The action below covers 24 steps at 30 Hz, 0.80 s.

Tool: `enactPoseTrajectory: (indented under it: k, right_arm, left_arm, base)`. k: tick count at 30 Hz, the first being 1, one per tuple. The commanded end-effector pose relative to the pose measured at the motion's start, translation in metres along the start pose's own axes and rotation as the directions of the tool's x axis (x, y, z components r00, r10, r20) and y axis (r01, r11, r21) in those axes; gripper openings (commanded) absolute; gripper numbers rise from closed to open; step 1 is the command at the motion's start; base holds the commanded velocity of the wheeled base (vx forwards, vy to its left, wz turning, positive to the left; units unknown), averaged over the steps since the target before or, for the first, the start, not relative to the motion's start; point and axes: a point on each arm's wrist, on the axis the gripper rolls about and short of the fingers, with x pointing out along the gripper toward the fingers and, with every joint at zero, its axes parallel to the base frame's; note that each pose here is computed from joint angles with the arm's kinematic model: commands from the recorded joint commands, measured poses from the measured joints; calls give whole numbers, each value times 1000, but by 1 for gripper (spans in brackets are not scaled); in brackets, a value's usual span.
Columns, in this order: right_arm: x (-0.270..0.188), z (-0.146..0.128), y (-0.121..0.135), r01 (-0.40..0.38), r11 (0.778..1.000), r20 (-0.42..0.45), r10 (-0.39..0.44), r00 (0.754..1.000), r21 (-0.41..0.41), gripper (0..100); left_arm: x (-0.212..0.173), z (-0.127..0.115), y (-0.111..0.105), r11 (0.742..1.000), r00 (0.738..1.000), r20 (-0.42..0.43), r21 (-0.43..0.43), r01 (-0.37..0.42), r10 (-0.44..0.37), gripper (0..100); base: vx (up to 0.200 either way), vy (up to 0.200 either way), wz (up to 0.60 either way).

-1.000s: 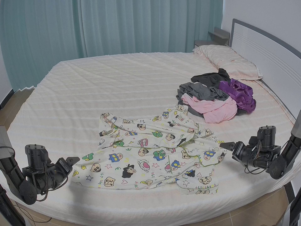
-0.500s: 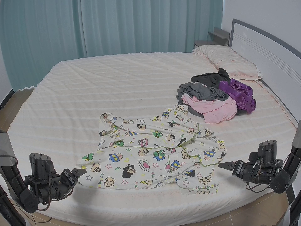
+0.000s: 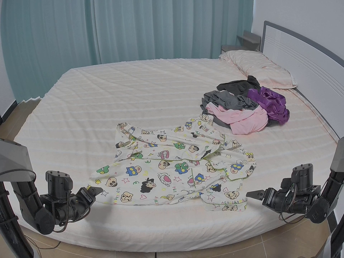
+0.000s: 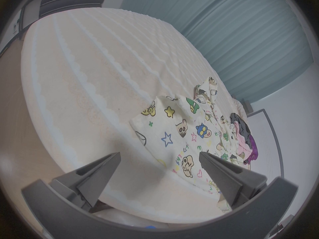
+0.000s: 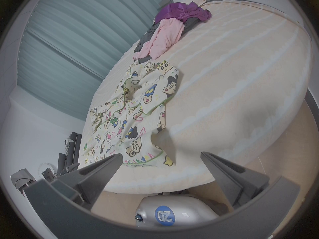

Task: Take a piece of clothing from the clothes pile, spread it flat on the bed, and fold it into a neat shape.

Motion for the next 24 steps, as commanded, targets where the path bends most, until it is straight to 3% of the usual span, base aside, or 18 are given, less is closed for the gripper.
enactPoseTrajectory:
  k: [1,4,13,14,20,24]
  right_arm:
    - [4,-2,-1,6,1000,-15,-6,1000,-2,100]
    - [4,-2,0,-1,1000,-6,1,1000,-4,100]
    - [6,-2,-1,-15,1000,6,15,1000,-11,100]
    - [7,-2,-1,-15,1000,6,15,1000,-11,100]
    - [17,-10,-4,8,999,-38,-9,999,-45,100]
    - [18,-15,0,-17,990,-47,10,999,-139,100]
  left_arm:
    - [27,4,-5,1000,999,36,-9,-23,23,100]
    - [50,6,-6,998,996,73,-10,-56,56,100]
    - [65,13,-7,998,993,99,-19,-61,63,100]
    - [65,13,-7,998,993,98,-19,-63,64,0]
    - [55,11,-4,997,992,98,-20,-74,75,0]
    - [44,11,-6,998,993,102,-18,-61,63,0]
  base:
    - [0,0,0]
    - [0,0,0]
    - [0,0,0]
    - [0,0,0]
    - [0,0,0]
    - [0,0,0]
